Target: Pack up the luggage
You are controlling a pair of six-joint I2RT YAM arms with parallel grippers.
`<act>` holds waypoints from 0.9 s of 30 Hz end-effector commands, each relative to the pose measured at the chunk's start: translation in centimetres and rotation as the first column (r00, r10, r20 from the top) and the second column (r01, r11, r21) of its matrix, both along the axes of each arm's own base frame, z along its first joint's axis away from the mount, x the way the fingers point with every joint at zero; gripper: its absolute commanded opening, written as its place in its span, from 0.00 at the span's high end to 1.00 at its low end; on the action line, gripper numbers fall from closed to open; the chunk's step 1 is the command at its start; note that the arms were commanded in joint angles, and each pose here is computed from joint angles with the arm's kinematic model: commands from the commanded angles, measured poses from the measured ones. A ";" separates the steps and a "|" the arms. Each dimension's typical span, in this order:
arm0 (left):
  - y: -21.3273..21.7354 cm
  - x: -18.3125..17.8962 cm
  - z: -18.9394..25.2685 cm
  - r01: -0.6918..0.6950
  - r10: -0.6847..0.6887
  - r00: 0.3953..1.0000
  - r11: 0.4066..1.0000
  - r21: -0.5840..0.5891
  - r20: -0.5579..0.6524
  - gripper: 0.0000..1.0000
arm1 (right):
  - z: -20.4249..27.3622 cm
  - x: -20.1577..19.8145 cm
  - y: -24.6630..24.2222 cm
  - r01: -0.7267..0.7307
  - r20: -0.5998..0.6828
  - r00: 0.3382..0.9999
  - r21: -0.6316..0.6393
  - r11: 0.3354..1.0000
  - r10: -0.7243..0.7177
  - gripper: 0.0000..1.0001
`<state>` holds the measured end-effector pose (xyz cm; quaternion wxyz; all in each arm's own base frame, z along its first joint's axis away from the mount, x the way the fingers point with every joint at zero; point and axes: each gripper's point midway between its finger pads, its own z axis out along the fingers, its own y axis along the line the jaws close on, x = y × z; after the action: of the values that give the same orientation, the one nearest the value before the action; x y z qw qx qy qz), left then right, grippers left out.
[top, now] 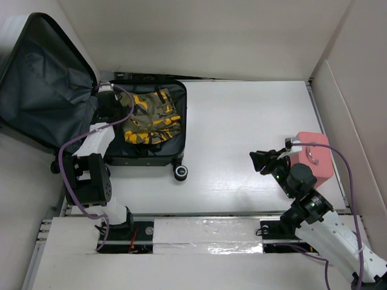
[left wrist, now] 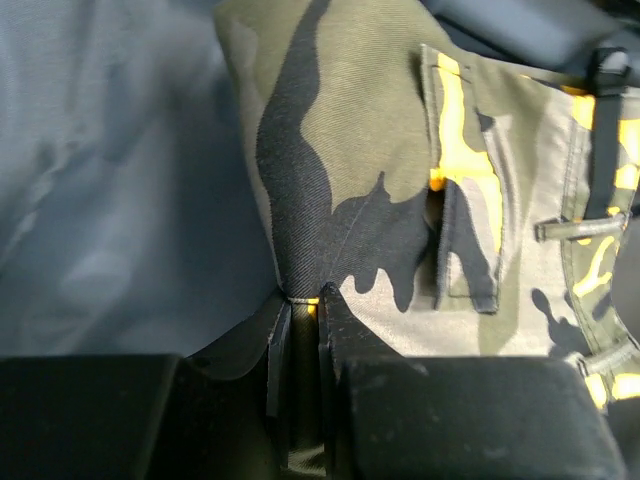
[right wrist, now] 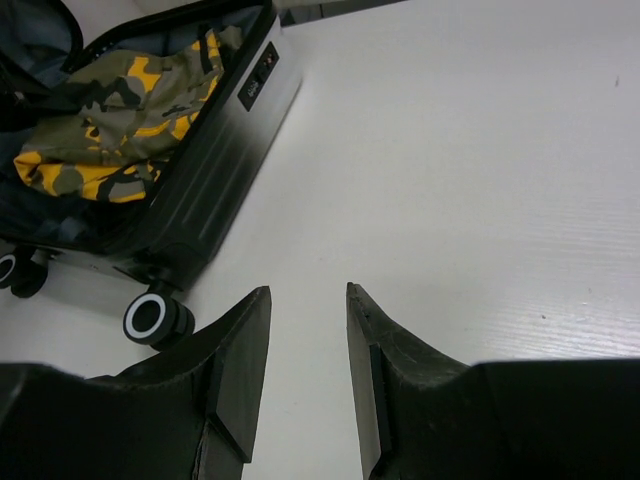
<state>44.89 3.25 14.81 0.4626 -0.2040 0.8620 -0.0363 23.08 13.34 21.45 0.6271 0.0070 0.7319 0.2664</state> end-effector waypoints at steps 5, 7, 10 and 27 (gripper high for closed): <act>3.5 0.5 6.0 -0.177 0.163 0.975 0.981 0.084 0.153 0.63 | 0.4 0.6 -0.4 0.044 0.012 0.999 0.013 0.999 -0.045 0.58; 3.4 0.2 7.0 -0.194 0.182 0.968 0.980 0.054 0.175 0.45 | 0.2 0.8 -0.9 0.074 0.005 0.997 0.007 0.997 -0.074 0.58; 1.2 0.0 10.5 -0.157 0.150 0.954 0.988 0.007 0.261 0.36 | 0.9 0.9 -1.2 0.094 0.004 0.996 0.005 0.996 -0.094 0.71; -28.5 -18.7 15.7 0.801 -0.607 0.587 0.529 -0.280 0.536 0.84 | 7.8 7.1 -13.0 0.669 -0.025 0.741 -0.052 0.741 -0.671 0.17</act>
<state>28.90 -24.26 32.21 0.5387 0.0715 0.7319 -0.4112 29.78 5.04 26.79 0.6456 0.1864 0.7374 0.0682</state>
